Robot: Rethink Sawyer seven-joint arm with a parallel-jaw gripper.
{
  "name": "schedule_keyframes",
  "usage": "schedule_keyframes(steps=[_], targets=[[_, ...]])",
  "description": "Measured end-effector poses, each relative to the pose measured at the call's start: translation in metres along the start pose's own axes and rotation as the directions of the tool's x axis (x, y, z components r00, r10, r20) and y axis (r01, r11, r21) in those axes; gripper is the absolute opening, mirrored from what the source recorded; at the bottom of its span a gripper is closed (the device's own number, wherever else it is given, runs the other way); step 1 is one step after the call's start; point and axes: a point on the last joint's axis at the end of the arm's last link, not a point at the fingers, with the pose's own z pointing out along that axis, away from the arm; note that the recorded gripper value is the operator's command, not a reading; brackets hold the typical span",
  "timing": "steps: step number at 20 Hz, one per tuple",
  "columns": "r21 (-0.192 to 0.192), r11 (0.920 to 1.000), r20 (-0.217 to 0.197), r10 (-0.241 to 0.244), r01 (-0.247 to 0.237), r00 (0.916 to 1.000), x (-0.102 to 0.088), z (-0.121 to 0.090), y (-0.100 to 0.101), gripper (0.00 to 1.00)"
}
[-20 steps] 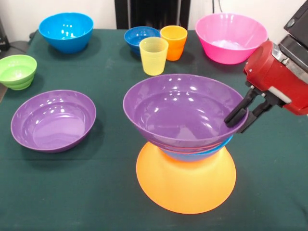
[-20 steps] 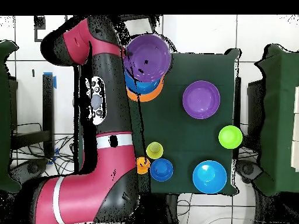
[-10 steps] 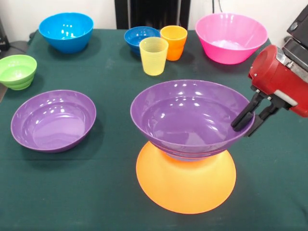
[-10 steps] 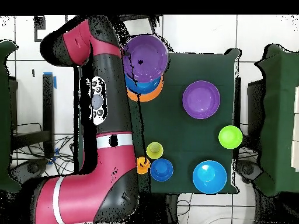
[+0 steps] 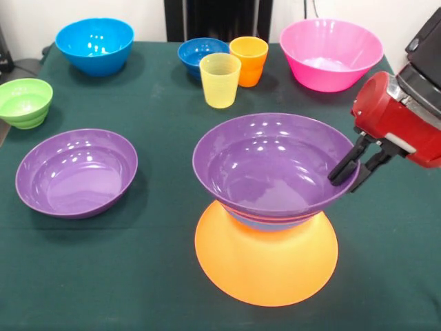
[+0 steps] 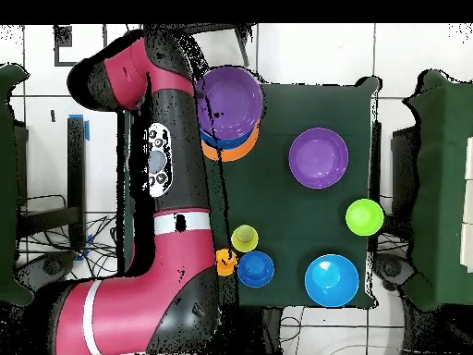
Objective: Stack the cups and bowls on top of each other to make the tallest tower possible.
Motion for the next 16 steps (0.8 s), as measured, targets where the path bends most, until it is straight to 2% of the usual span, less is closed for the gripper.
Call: schedule_keyframes(steps=[8, 16], targets=[[0.030, 0.9991, -0.044, -0.027, 0.028, 0.9987, 0.020, 0.018, -0.005, 0.00], [0.028, 0.9988, -0.039, -0.038, 0.039, 0.9985, 0.025, 0.024, -0.005, 0.00]])
